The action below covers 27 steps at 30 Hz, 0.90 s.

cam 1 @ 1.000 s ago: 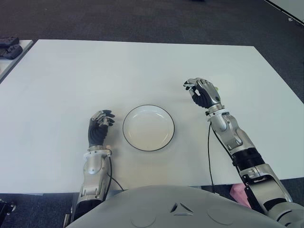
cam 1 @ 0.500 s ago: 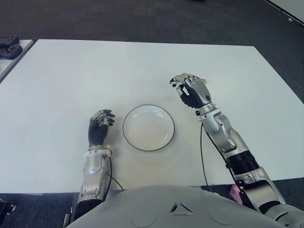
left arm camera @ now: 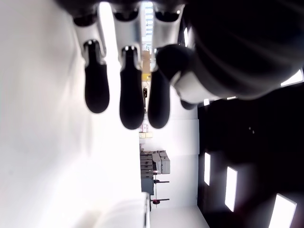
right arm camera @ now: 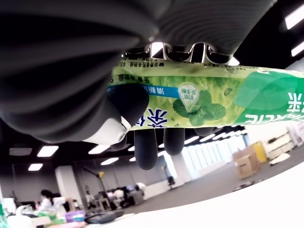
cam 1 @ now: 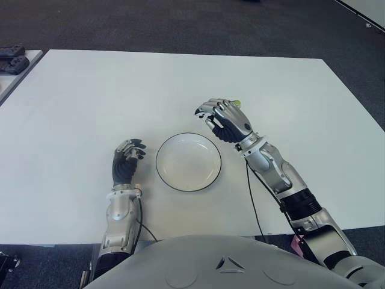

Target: Put the toothpaste on the table into the plate.

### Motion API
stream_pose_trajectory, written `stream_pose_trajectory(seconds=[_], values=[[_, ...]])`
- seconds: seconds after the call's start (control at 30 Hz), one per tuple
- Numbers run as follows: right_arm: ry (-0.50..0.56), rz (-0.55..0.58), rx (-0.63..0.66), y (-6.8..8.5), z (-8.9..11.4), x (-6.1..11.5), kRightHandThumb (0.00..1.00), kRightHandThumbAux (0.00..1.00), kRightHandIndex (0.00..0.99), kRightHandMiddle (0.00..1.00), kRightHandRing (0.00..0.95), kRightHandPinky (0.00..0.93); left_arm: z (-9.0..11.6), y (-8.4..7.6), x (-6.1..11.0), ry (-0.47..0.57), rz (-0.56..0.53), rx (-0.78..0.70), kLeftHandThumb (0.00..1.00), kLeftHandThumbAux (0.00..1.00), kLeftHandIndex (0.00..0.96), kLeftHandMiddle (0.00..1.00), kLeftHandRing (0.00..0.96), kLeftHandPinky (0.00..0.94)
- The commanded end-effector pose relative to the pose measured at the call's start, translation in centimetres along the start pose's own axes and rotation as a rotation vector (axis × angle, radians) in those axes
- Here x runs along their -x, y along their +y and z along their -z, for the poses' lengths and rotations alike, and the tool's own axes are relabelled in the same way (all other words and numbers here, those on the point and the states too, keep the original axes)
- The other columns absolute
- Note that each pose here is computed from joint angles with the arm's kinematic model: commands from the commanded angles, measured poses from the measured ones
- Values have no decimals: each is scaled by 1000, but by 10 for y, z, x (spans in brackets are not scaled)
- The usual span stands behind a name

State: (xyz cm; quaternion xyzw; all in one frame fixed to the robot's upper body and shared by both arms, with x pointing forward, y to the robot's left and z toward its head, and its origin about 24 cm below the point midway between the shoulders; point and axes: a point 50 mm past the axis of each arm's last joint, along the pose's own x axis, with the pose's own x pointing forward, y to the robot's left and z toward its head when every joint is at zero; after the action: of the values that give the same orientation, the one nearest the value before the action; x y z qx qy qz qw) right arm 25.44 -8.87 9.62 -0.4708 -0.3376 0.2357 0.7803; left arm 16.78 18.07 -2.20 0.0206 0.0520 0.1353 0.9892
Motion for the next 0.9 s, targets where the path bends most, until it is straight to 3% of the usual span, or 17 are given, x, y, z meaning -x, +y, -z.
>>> stream_pose_trajectory(seconds=[0.03,0.33,0.9], values=[[-85,-36,-15,7,-18,-1,955,657,405,472,580,849,9,-1,3,57,-5,-6,832,680,401,485,555,535],[-166,-126,-36,22,-32,1,949,664,371,492,596,858,9,-1,3,53,7,-9,833,679,408,483,554,537],[-158,-276,-182,41,-34,14,950,661,374,516,568,851,10,0,5,64,-7,1,830,682,393,490,559,536]])
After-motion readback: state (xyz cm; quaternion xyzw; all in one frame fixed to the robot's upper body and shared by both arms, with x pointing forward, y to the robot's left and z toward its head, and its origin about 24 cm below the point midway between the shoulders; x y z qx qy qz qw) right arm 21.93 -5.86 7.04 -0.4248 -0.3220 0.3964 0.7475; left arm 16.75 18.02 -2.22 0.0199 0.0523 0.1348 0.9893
